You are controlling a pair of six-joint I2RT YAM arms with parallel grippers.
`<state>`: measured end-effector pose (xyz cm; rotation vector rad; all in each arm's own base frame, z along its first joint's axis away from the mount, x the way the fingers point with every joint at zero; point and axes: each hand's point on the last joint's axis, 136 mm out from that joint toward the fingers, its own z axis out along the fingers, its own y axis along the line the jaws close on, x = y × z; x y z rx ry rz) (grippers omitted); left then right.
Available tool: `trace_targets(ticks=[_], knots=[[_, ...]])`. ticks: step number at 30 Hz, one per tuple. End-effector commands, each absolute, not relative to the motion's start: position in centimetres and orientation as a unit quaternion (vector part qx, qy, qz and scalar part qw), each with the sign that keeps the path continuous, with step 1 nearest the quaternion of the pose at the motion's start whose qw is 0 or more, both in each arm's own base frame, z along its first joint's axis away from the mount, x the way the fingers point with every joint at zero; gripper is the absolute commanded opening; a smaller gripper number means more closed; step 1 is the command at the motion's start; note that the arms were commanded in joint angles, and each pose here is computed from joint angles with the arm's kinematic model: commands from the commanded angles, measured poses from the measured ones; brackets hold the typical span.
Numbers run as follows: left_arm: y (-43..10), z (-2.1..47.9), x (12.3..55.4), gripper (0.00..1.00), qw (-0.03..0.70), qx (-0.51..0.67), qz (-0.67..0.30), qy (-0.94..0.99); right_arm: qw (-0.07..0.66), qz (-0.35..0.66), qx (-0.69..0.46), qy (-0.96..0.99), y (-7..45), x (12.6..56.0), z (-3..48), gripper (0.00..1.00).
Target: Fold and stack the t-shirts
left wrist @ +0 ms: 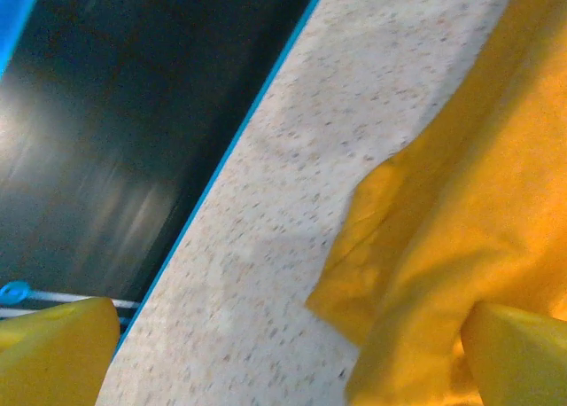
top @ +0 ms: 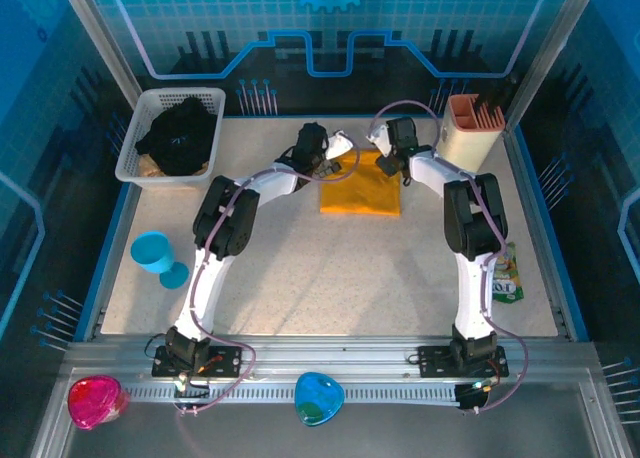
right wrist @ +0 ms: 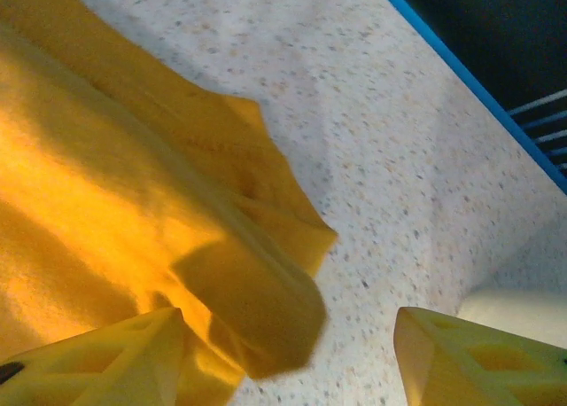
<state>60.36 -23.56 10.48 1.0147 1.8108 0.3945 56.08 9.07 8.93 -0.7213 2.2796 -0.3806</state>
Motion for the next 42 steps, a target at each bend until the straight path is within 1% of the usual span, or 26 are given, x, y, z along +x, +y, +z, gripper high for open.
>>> trace_targets(ticks=[1,2,4,6,7,9,10,11,12,14,16,17,19,20,25,31,35,38,42], knots=[[-20.4,20.7,60.2,1.0,0.571,0.306,0.186,0.738,0.427,-0.113,-0.176,0.88,7.4,54.9,17.1,0.63],[-19.5,22.0,59.6,1.0,0.579,0.282,0.187,0.741,0.436,-0.103,-0.155,0.881,7.1,54.2,18.3,0.63],[-17.6,23.9,58.5,0.99,0.587,0.229,0.185,0.754,0.425,-0.078,-0.098,0.896,6.5,52.3,19.4,0.63],[-15.7,24.7,57.0,0.99,0.574,0.173,0.178,0.78,0.384,-0.029,-0.041,0.922,6.3,50.2,19.7,0.6],[-15.1,24.6,56.1,0.99,0.558,0.15,0.168,0.799,0.349,0.016,-0.024,0.937,7.1,49.0,19.2,0.55],[-15.3,23.2,54.2,0.99,0.513,0.136,0.117,0.84,0.292,0.088,-0.018,0.952,9.4,47.2,17.7,0.44],[-16.1,22.0,53.0,0.96,0.483,0.136,0.081,0.861,0.265,0.119,-0.017,0.957,10.5,46.5,16.7,0.38],[-16.7,21.2,52.1,0.92,0.459,0.133,0.049,0.877,0.245,0.141,-0.019,0.959,11.5,46.0,15.8,0.32],[-17.6,20.1,51.1,0.88,0.427,0.131,0.013,0.895,0.223,0.162,-0.021,0.961,12.6,45.6,14.6,0.24],[-20.5,18.3,49.4,0.74,0.373,0.147,-0.078,0.913,0.192,0.184,-0.02,0.964,14.0,45.2,12.8,0.11],[-22.9,16.6,48.6,0.56,0.328,0.15,-0.147,0.921,0.172,0.204,-0.021,0.964,15.3,45.6,11.2,0.0],[-23.8,15.7,48.4,0.46,0.311,0.149,-0.169,0.923,0.169,0.212,-0.018,0.962,15.8,46.0,10.7,0.0],[-25.7,14.0,48.6,0.08,0.281,0.15,-0.203,0.926,0.169,0.229,-0.01,0.959,16.5,47.2,9.9,0.0],[-26.4,13.3,48.8,0.0,0.271,0.15,-0.215,0.926,0.169,0.234,-0.009,0.957,16.7,47.8,9.5,0.0],[-29.4,10.2,50.7,0.0,0.244,0.16,-0.251,0.923,0.156,0.252,-0.003,0.955,17.5,50.5,7.3,0.0],[-30.6,7.3,53.9,0.0,0.238,0.156,-0.248,0.926,0.146,0.28,0.032,0.948,17.4,53.0,4.2,0.0],[-29.3,6.0,56.6,0.0,0.258,0.126,-0.224,0.931,0.152,0.294,0.058,0.942,16.8,54.8,3.0,0.0],[-28.1,5.6,58.5,0.0,0.272,0.089,-0.23,0.93,0.161,0.31,0.082,0.933,16.4,56.2,2.5,0.0],[-26.5,4.7,60.5,0.0,0.277,0.054,-0.238,0.929,0.193,0.342,0.111,0.913,16.6,58.1,2.6,0.0]])
